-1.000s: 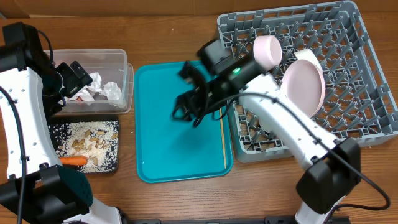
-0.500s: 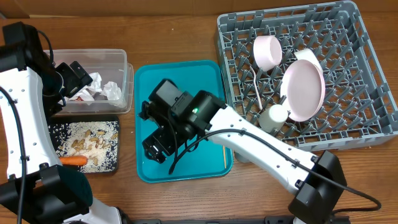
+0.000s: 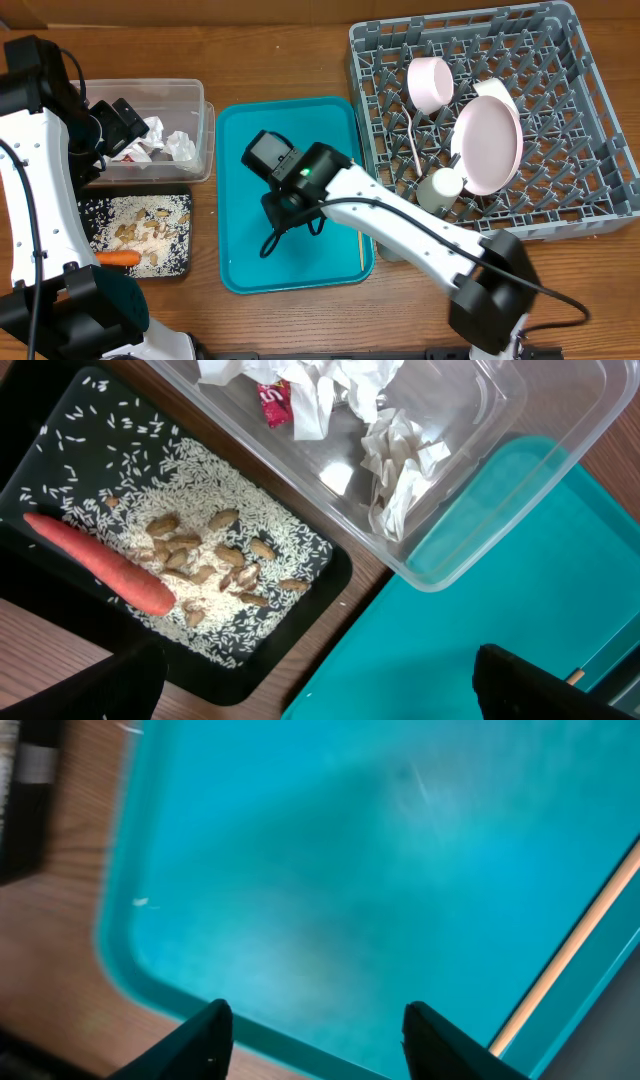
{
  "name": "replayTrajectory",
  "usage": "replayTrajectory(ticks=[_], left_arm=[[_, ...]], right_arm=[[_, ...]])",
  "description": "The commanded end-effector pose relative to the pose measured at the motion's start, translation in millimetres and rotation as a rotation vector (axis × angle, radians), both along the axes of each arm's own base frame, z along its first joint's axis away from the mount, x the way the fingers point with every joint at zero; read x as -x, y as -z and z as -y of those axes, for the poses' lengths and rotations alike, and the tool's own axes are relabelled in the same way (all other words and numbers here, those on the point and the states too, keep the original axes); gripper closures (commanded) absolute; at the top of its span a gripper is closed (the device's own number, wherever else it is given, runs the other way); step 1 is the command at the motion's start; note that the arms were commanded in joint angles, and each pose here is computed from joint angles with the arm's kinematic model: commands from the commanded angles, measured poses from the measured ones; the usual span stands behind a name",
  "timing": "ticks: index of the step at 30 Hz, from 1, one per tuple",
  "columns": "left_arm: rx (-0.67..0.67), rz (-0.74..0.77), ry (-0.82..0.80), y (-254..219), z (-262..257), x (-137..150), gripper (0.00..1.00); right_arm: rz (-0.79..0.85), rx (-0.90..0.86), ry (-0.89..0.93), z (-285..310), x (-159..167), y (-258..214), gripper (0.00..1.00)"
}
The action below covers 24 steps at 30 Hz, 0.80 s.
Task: Sort waste into correct bins and load items into the dishwasher
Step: 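Move the right gripper back over the wooden stick on the teal tray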
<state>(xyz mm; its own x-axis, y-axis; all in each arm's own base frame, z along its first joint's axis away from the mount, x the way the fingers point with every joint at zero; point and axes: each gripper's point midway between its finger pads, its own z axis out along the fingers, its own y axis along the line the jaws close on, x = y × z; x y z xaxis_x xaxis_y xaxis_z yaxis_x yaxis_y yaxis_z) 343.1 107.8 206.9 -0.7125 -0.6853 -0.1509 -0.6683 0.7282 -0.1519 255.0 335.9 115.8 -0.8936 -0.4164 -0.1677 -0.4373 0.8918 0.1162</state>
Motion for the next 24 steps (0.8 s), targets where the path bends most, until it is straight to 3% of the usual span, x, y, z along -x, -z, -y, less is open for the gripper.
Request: replayTrajectory(ticks=[1, 7, 8, 13, 24], left_arm=[[0.014, -0.001, -0.007, 0.5, 3.7, 0.5, 0.0], [0.014, -0.001, -0.008, 0.6, 3.7, 0.6, 0.0], [0.015, -0.001, -0.008, 0.6, 3.6, 0.6, 0.0], [0.015, -0.001, -0.007, 0.6, 3.7, 0.6, 0.0], [0.014, -0.001, -0.008, 0.5, 3.6, 0.5, 0.0]], right_arm=[[-0.029, 0.101, 0.062, 12.4, -2.8, 29.5, 0.46], [-0.03, 0.279, 0.2, 49.1, -11.0, 53.1, 0.65], [-0.031, 0.29, 0.205, 51.7, -11.9, 54.9, 0.72], [-0.016, 0.303, 0.213, 55.9, -16.4, 54.8, 0.88], [0.064, 0.433, 0.288, 86.1, -24.8, 47.7, 0.9]])
